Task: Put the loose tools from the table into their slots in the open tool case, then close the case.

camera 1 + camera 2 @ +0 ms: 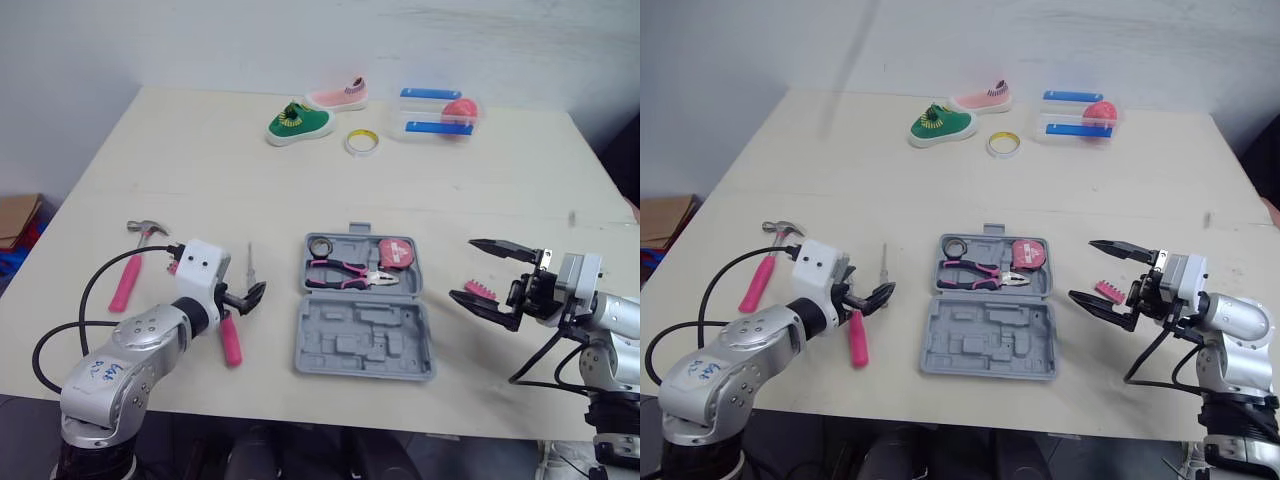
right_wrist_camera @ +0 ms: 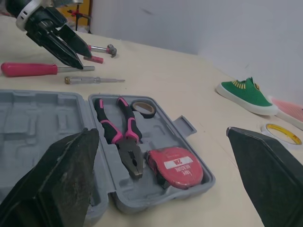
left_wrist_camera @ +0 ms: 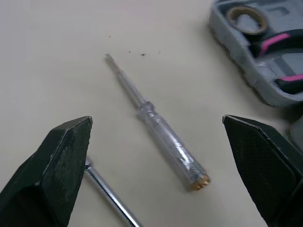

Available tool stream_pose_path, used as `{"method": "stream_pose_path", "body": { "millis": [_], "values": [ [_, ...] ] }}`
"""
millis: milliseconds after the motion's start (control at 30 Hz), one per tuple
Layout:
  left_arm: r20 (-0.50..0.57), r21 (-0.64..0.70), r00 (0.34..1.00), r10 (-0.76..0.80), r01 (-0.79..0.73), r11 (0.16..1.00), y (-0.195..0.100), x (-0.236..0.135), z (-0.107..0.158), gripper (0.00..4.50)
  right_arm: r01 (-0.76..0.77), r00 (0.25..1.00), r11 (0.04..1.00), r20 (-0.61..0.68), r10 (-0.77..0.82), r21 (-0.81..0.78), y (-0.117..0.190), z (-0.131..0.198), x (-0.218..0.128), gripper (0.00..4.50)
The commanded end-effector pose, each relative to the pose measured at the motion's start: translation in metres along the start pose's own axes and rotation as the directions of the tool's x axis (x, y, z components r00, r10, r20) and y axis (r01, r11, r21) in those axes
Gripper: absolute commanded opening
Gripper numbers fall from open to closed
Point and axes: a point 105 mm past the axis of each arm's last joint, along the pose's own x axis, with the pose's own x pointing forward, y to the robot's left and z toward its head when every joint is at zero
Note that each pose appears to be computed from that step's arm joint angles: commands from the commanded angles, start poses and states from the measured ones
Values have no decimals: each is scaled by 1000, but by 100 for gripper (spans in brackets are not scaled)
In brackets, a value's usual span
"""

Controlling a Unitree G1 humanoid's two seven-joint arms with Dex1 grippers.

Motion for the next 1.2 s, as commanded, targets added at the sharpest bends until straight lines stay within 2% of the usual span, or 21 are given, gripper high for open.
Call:
{"method": "stream_pose_path", "body": {
  "millis": [33,267,500,600,767,800,867,967,1067,1133,1200],
  "values": [
    [-11,4,999,35,-35,999,-10,10,1,446,-62,997,997,50,64,-44,4,16,12,450],
    [-51,13,996,74,-73,997,-22,28,2,446,-152,985,987,68,156,-56,12,28,23,450],
    [-97,-35,990,98,-102,994,-22,38,-11,446,-165,984,984,63,169,-69,13,32,24,450],
    [-137,-77,987,89,-100,992,-23,39,-24,360,-160,985,984,60,164,-74,13,34,24,450],
    [-181,-114,981,65,-87,990,-27,41,-37,135,-154,986,985,55,158,-80,13,36,23,450],
    [-185,-123,980,70,-94,988,-26,40,-39,79,-151,986,985,53,156,-83,13,36,22,450],
    [-192,-122,978,75,-100,987,-23,38,-42,2,-142,988,986,52,146,-86,11,37,22,450],
    [-188,-114,979,81,-104,988,-20,37,-43,2,-135,989,987,48,140,-85,11,36,21,450],
    [-56,-97,995,83,-88,991,-16,38,-18,2,-128,990,988,43,132,-83,11,35,20,450],
    [97,-17,995,16,-15,1000,-21,35,13,2,-120,992,989,36,124,-85,11,34,19,450],
    [207,64,977,-53,41,997,-25,30,36,2,-110,993,990,32,113,-88,9,33,18,450]
  ]
}}
